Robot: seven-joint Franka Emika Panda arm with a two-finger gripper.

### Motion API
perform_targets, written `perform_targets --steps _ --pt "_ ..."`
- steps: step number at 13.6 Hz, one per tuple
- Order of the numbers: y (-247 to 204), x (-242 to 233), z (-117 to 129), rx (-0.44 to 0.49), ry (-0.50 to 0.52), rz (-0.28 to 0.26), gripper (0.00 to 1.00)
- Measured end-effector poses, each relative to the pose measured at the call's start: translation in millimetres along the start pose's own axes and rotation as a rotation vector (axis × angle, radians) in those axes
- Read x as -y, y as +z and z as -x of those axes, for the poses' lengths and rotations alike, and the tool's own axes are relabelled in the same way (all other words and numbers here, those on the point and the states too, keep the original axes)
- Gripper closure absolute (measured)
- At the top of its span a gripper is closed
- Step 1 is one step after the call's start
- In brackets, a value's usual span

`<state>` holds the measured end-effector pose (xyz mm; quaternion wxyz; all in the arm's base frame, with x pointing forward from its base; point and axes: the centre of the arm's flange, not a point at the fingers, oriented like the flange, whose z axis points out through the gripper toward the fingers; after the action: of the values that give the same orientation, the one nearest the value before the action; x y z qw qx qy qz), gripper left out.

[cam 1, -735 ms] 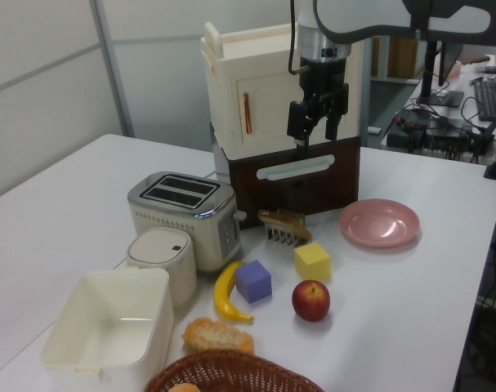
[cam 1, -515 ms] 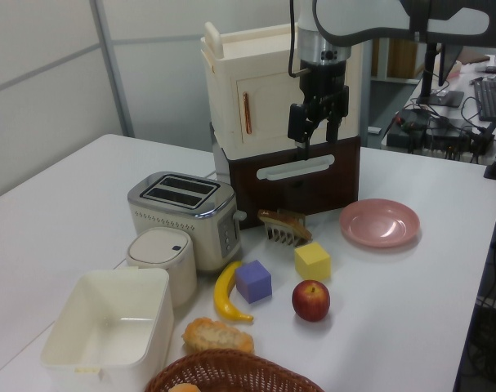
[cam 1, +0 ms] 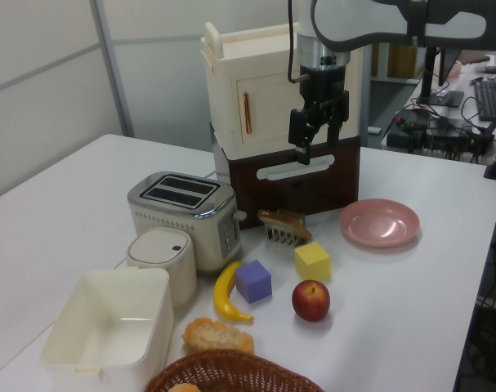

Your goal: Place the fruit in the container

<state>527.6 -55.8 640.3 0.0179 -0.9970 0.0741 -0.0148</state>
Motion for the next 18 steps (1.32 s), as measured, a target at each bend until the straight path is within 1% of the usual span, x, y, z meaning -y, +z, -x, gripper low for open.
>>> perform_targets --steps 18 --pt "9.7 0.1 -3.5 0.019 0.000 0.002 0.00"
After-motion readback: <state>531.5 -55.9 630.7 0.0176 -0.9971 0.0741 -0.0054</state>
